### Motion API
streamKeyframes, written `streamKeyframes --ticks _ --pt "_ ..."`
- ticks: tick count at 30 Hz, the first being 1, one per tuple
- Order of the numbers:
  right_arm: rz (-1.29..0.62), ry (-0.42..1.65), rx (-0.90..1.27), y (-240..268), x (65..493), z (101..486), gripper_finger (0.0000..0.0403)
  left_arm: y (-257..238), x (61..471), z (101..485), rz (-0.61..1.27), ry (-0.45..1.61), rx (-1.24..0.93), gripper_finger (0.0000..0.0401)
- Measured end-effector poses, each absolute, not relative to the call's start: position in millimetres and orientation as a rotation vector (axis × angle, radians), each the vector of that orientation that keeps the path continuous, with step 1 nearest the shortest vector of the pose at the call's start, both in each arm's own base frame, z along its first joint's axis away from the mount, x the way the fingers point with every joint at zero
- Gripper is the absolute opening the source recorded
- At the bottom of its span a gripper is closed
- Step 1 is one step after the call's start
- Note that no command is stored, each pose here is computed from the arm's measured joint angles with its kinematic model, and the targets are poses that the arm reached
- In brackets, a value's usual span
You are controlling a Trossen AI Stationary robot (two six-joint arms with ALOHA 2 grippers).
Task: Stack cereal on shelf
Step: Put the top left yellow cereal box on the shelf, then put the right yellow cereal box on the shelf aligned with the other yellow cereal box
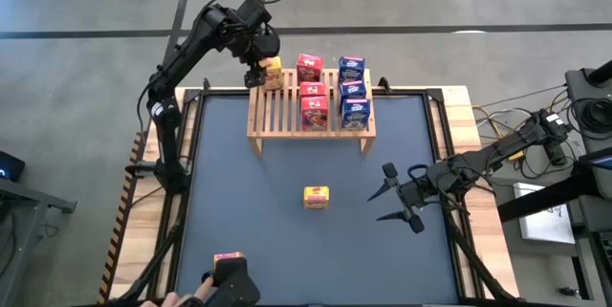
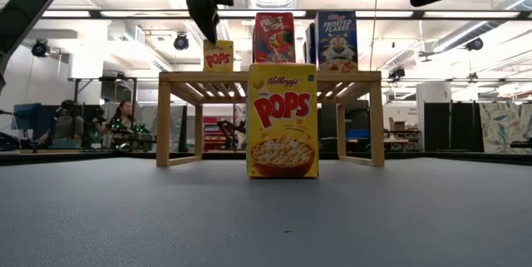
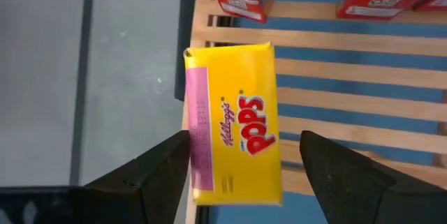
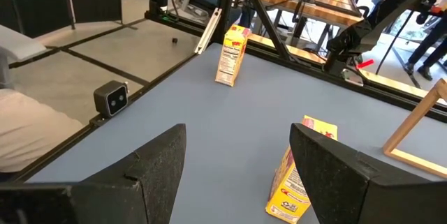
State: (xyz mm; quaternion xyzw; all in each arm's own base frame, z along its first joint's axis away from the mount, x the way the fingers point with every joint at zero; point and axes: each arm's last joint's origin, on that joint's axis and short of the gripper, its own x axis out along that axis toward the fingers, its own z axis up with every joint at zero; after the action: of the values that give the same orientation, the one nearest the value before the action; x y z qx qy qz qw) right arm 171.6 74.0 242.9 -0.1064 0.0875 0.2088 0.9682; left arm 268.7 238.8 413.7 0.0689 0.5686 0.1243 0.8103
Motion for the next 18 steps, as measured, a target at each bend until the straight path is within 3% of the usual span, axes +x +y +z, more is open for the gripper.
streamKeyframes --ticks 8,18 --pt "0.422 0.176 -0.216 74 172 243 0.0244 221 246 438 0.348 1.206 0.165 0.0253" --pt "0.422 0.174 -0.207 74 172 243 0.0244 172 204 481 0.314 0.952 0.008 0.0251"
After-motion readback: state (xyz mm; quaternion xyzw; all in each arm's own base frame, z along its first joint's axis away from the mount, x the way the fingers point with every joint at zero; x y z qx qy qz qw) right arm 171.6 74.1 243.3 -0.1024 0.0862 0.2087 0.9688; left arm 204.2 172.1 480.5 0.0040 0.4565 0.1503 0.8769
